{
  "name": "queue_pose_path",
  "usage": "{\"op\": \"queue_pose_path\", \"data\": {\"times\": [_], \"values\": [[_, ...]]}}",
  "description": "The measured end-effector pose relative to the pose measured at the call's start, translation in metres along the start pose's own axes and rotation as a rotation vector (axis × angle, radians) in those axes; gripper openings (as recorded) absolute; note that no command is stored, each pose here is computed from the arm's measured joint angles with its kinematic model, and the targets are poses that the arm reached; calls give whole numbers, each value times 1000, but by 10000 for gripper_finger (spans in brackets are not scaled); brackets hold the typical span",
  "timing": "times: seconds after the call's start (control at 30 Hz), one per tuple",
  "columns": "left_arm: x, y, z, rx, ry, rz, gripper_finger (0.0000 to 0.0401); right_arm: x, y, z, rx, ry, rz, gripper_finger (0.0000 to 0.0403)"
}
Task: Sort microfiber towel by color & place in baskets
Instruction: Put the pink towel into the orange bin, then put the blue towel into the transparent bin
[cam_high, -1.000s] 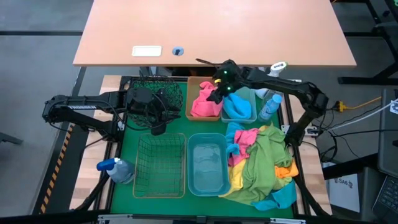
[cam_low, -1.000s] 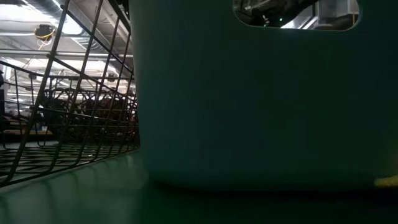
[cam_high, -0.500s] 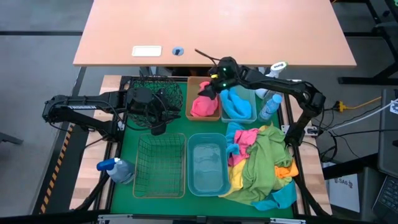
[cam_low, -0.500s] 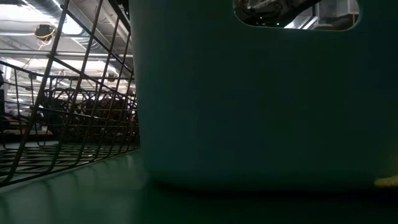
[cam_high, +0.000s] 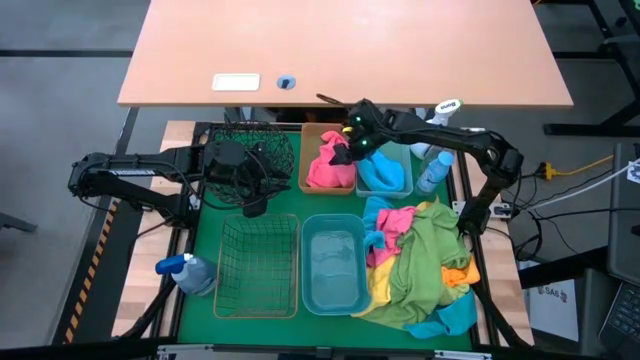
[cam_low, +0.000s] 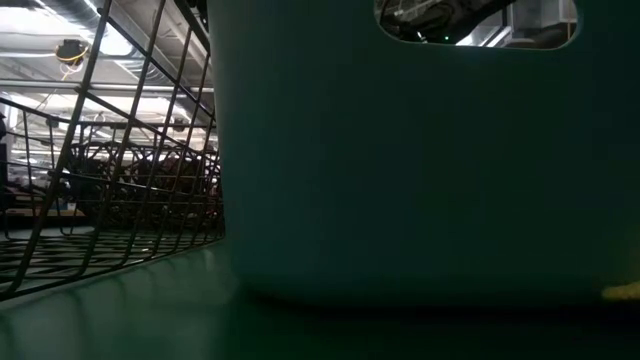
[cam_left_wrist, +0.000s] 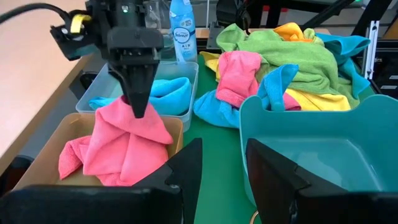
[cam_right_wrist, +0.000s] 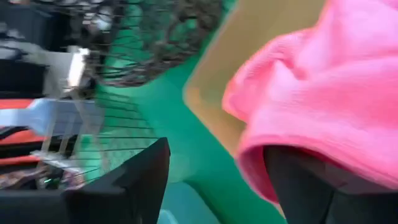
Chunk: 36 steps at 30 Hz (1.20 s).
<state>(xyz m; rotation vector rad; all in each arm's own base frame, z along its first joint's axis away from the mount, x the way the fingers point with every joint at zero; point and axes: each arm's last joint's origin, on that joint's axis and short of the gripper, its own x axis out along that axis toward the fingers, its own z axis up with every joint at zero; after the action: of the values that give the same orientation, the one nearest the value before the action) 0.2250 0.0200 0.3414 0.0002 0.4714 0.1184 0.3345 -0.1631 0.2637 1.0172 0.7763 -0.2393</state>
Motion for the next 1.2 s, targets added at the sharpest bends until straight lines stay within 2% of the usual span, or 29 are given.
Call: {"op": "queue_pose_path", "data": {"times": [0.2,0.43,0.63,0.77,1.0,1.1,1.2], "values": [[0,0,0,0,0,0,119,-8,6,4,-10,60,130,257],[0,0,0,0,0,0,119,-31,30,27,-186,-86,161,257],[0,0,0,0,0,0,119,-53,48,38,-205,-138,168,257],[0,0,0,0,0,0,119,-68,44,35,-120,-75,67,257],[0,0,0,0,0,0,119,-81,35,27,-102,-58,-247,257],[0,0,0,0,1,0,119,-85,36,22,-163,-1,-287,257],[0,0,0,0,1,0,119,-87,42,10,-221,112,-266,257]]}}
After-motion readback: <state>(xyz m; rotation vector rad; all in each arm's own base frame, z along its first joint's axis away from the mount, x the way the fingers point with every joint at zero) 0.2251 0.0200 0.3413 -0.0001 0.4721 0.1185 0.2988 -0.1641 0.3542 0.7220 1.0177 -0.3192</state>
